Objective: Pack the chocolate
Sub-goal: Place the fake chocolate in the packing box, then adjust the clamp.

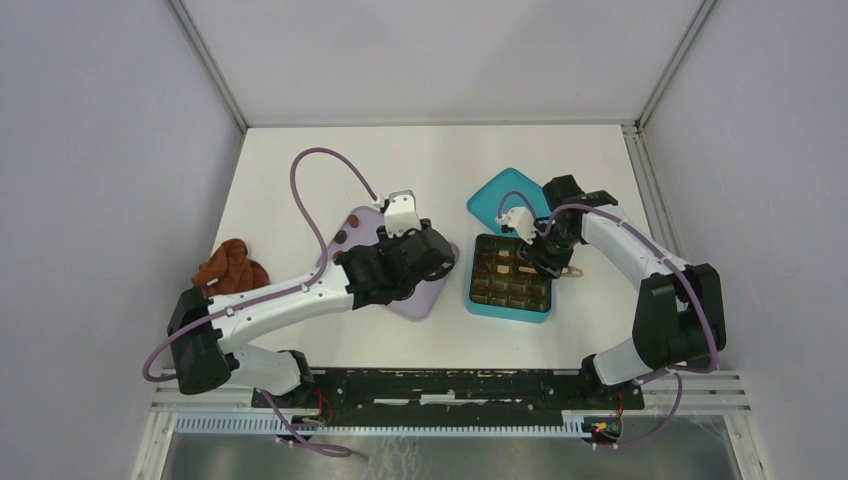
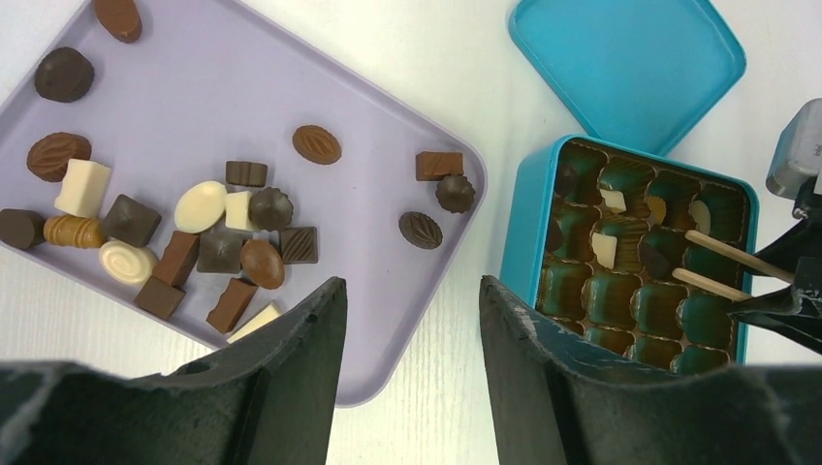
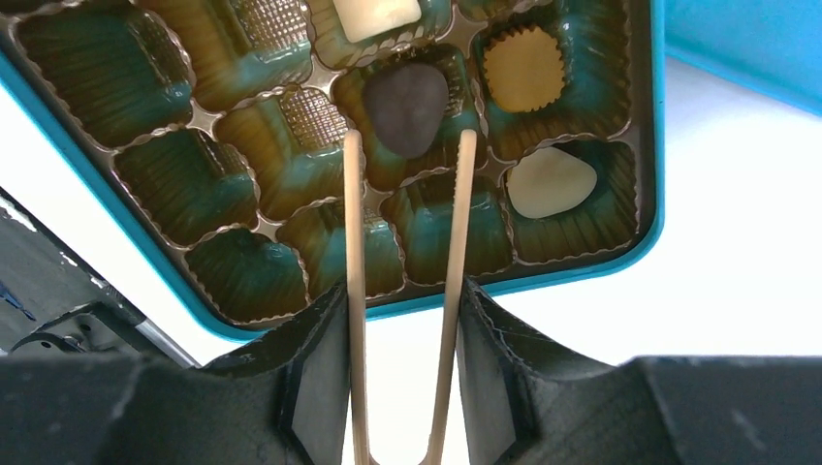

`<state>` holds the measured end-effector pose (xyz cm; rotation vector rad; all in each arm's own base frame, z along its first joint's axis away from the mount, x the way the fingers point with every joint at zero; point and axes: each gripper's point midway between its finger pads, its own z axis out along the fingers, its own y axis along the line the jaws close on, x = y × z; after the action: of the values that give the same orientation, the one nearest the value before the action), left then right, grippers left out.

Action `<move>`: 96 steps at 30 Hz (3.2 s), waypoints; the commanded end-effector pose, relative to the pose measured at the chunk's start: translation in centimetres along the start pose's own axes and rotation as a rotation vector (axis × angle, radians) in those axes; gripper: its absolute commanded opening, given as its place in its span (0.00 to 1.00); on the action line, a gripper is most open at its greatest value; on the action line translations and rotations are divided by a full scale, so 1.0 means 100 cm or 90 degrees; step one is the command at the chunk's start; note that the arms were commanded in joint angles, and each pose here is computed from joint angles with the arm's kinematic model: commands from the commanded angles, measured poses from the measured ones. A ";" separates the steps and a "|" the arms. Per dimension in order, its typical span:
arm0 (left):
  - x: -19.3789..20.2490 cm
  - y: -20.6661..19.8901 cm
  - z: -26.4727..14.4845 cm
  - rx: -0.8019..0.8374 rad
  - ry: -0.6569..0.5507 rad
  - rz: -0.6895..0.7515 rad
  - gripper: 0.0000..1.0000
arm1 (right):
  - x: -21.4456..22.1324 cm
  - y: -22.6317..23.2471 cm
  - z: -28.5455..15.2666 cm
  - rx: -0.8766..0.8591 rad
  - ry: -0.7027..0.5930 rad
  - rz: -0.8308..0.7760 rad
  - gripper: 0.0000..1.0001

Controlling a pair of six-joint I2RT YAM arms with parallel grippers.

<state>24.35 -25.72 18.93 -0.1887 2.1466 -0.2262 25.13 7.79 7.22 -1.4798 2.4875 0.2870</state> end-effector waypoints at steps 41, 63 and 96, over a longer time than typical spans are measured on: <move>-0.138 -0.050 -0.051 0.352 -0.053 -0.419 0.70 | -0.274 0.108 -0.154 -0.232 -0.676 -0.158 0.38; -0.124 -0.041 -0.031 0.244 -0.068 -0.443 0.41 | -0.280 0.113 -0.132 -0.228 -0.635 -0.140 0.36; -0.114 -0.038 -0.037 0.287 -0.038 -0.552 0.03 | -0.283 0.140 -0.133 -0.292 -0.662 -0.179 0.41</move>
<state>27.59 -26.56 28.99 -0.7892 1.8483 -1.0748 25.30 33.73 27.06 -1.2528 1.5042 1.2534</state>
